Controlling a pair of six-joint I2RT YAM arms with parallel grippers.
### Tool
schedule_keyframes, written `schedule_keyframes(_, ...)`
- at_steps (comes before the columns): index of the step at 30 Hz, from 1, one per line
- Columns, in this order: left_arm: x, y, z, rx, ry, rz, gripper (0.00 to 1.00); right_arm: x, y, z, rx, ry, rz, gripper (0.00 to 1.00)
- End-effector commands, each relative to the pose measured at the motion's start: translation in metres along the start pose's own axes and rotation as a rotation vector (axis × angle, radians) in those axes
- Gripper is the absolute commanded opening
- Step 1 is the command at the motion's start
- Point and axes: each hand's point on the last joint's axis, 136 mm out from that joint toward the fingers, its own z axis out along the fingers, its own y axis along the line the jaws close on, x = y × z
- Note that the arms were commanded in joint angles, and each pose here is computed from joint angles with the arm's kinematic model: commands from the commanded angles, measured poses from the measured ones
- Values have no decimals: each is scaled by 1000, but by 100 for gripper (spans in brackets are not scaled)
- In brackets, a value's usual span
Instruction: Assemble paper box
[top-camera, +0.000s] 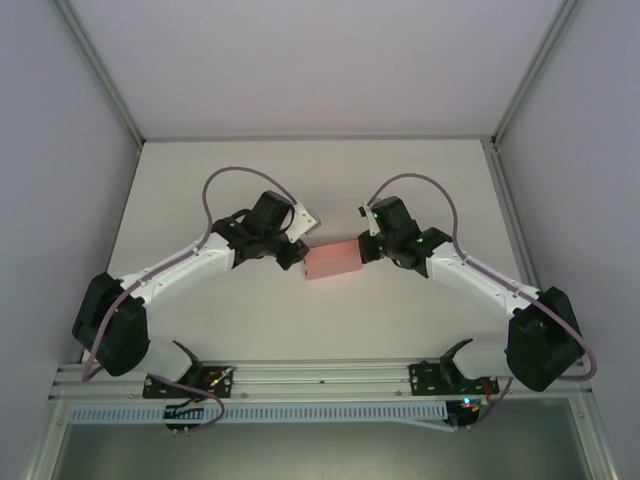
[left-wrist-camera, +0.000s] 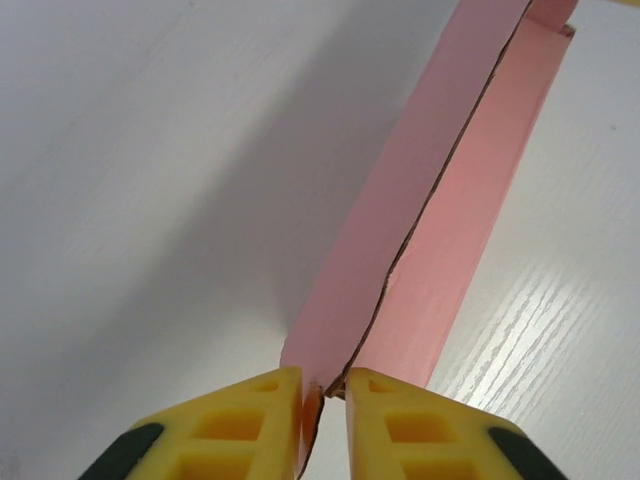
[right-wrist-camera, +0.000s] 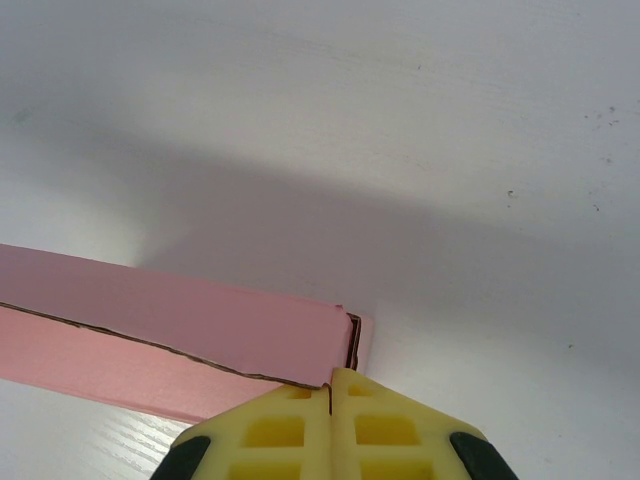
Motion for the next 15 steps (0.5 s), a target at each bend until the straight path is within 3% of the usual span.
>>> schedule_keyframes(1, 4, -3, 2, -12, 34, -25, 17, 15, -5, 1, 40, 66, 11, 0)
schedule_keyframes(10, 10, -3, 8, -48, 86, -88, 12, 15, -5, -1, 50, 70, 9, 0)
schedule_keyframes(11, 8, 0, 8, -60, 84, -103, 7, 16, -7, -1, 61, 72, 9, 0)
schedule_keyframes(12, 6, 3, 8, -78, 78, -128, 0, 16, -8, -1, 67, 75, 6, 0)
schedule_keyframes(15, -12, 1, 7, -59, 45, -260, 0, 19, -11, -1, 101, 85, 2, 0)
